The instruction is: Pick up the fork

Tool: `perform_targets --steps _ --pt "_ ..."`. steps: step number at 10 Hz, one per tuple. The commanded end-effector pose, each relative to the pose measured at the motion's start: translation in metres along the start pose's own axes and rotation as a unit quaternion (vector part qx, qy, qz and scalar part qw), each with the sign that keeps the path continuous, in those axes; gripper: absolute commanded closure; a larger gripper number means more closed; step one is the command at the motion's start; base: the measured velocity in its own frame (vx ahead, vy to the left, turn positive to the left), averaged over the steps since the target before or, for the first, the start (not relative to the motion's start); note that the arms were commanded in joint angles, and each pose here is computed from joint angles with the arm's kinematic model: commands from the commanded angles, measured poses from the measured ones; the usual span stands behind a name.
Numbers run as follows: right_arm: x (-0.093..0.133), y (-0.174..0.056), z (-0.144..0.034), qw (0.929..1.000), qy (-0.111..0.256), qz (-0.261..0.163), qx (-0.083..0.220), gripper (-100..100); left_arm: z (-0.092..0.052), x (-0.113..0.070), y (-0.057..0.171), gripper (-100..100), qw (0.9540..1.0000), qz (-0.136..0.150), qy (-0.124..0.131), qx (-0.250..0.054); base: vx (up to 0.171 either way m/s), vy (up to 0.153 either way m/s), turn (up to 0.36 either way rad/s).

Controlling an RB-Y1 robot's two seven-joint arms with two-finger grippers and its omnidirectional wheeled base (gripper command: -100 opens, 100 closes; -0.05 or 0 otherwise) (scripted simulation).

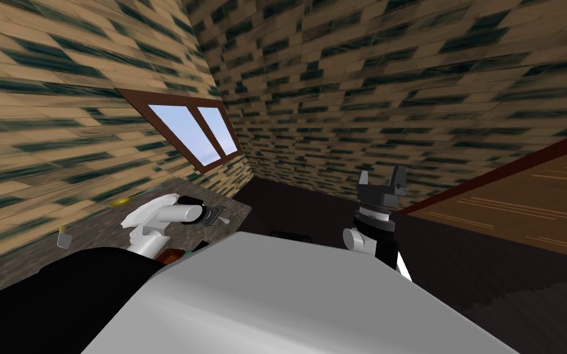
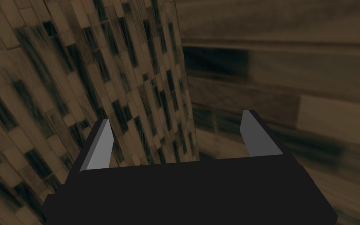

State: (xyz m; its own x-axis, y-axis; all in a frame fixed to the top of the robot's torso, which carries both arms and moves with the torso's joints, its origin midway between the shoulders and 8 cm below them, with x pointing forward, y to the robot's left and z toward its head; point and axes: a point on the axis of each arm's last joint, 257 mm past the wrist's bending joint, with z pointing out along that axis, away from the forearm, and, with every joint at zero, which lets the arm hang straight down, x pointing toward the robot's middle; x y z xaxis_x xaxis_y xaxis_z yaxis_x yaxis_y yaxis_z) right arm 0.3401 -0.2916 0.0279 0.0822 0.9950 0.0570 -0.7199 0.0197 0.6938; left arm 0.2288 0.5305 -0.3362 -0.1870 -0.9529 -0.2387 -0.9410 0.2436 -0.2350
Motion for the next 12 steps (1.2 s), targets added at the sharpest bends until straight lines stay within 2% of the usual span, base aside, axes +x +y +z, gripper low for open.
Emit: perform_targets --steps 1,5,6,7,8,10,11,12 --pt "0.000 0.000 0.000 1.0000 0.000 0.000 0.000 0 -0.004 -0.002 0.013 -100 0.9996 0.007 0.008 -0.025 0.023 -0.002 -0.090" --pt "0.000 0.000 0.000 1.0000 0.000 0.000 0.000 0 -0.012 -0.005 0.032 -100 0.9976 0.016 0.022 -0.064 0.015 0.003 -0.052" --pt "0.000 0.000 0.000 1.0000 0.000 0.000 0.000 0 -0.011 -0.005 0.029 -100 0.9980 0.015 0.020 -0.058 0.000 0.000 0.000" --pt "0.000 0.000 0.000 1.0000 0.000 0.000 0.000 0 -0.011 -0.005 0.030 0 0.9979 0.015 0.020 -0.060 0.000 0.000 0.000" --pt "0.000 0.000 0.000 1.0000 0.000 0.000 0.000 0 0.001 -0.003 0.034 -100 0.9979 0.010 0.020 -0.061 -0.006 0.010 -0.079" --pt "0.000 0.000 0.000 1.0000 0.000 0.000 0.000 0 0.010 -0.002 0.037 -100 0.9979 0.006 0.019 -0.062 -0.011 0.021 -0.056" --pt "0.000 0.000 0.000 1.0000 0.000 0.000 0.000 0 0.005 -0.002 0.036 -100 0.9979 0.007 0.020 -0.062 -0.005 0.009 -0.007" --pt "0.000 0.000 0.000 1.0000 0.000 0.000 0.000 0 0.005 -0.002 0.036 100 0.9979 0.007 0.019 -0.062 0.000 0.000 0.000"
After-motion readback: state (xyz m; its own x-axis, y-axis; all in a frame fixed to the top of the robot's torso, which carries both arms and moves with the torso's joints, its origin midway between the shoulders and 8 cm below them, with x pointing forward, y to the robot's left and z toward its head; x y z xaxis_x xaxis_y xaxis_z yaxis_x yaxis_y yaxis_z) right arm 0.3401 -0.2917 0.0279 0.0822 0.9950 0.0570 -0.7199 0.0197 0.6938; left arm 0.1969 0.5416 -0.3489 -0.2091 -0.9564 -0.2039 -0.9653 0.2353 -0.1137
